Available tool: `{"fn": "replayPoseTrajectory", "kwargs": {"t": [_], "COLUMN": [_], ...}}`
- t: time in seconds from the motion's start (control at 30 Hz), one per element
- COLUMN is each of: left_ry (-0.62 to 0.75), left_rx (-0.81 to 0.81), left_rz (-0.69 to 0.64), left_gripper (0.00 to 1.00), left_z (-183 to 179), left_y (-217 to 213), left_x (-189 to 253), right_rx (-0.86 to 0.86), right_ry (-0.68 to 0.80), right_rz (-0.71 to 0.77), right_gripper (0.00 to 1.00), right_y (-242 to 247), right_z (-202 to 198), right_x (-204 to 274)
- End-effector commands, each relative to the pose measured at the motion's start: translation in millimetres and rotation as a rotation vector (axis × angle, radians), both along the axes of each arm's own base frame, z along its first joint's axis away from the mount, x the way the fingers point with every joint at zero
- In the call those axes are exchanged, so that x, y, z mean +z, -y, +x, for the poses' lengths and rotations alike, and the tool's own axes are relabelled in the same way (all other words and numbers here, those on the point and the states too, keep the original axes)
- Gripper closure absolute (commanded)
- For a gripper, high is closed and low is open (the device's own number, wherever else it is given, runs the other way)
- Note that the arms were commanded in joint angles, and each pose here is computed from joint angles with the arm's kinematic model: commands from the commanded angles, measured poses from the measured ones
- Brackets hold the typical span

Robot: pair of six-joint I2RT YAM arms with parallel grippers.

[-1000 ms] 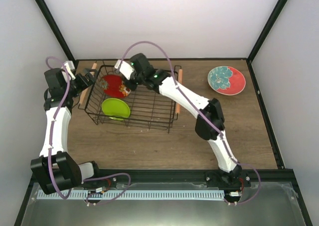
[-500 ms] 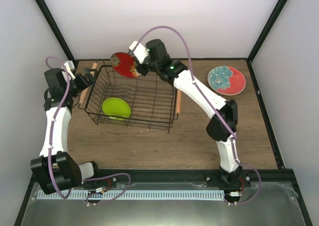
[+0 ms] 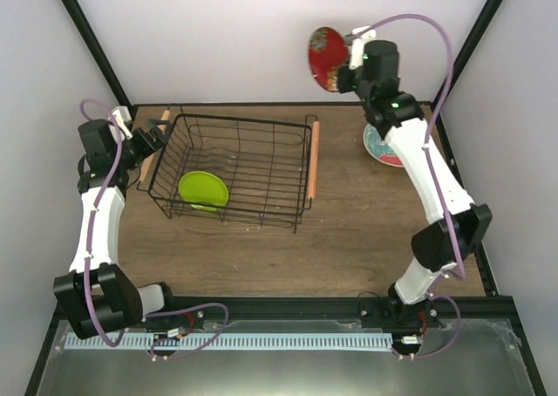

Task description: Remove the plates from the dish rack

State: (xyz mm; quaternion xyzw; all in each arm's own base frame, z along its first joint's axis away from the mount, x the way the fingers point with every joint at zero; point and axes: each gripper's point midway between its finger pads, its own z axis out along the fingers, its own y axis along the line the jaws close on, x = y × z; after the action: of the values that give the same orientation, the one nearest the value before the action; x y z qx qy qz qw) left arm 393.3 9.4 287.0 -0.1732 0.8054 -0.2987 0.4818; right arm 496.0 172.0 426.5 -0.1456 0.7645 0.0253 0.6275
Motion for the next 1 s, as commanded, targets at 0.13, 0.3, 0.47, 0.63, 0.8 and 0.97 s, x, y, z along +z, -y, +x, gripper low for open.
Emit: {"fn": "replayPoseTrajectory", "kwargs": {"t": [0.13, 0.3, 0.47, 0.63, 0.8, 0.97], "left_ry": [0.010, 0.008, 0.012, 0.011, 0.012, 0.012], "left_rx": [-0.017, -0.020, -0.026, -0.024, -0.022, -0.025], "left_rz": [-0.005, -0.001, 0.001, 0.004, 0.005, 0.002], "left_gripper": [0.00, 0.00, 0.00, 0.00, 0.00, 0.00], "left_z": [5, 8, 10, 10, 9, 10], "left_y": [3, 3, 4, 4, 3, 4], "left_x": [-3, -4, -3, -4, -4, -5], "right_rx": [-0.377, -0.498, -0.517, -0.491, -0.435, -0.356], "right_ry": [-0.178, -0.354, -0.488, -0.532, -0.628, -0.757], "right_rz": [0.279, 0.396, 0.448, 0.503, 0.529, 0.545], "right_gripper": [0.99, 0.99, 0.99, 0.99, 0.99, 0.99], "right_y": [119, 165, 176, 178, 170, 152], "right_z": [-21, -45, -63, -73, -80, -90], "right_x": [-43, -117, -172, -194, -218, -257]}}
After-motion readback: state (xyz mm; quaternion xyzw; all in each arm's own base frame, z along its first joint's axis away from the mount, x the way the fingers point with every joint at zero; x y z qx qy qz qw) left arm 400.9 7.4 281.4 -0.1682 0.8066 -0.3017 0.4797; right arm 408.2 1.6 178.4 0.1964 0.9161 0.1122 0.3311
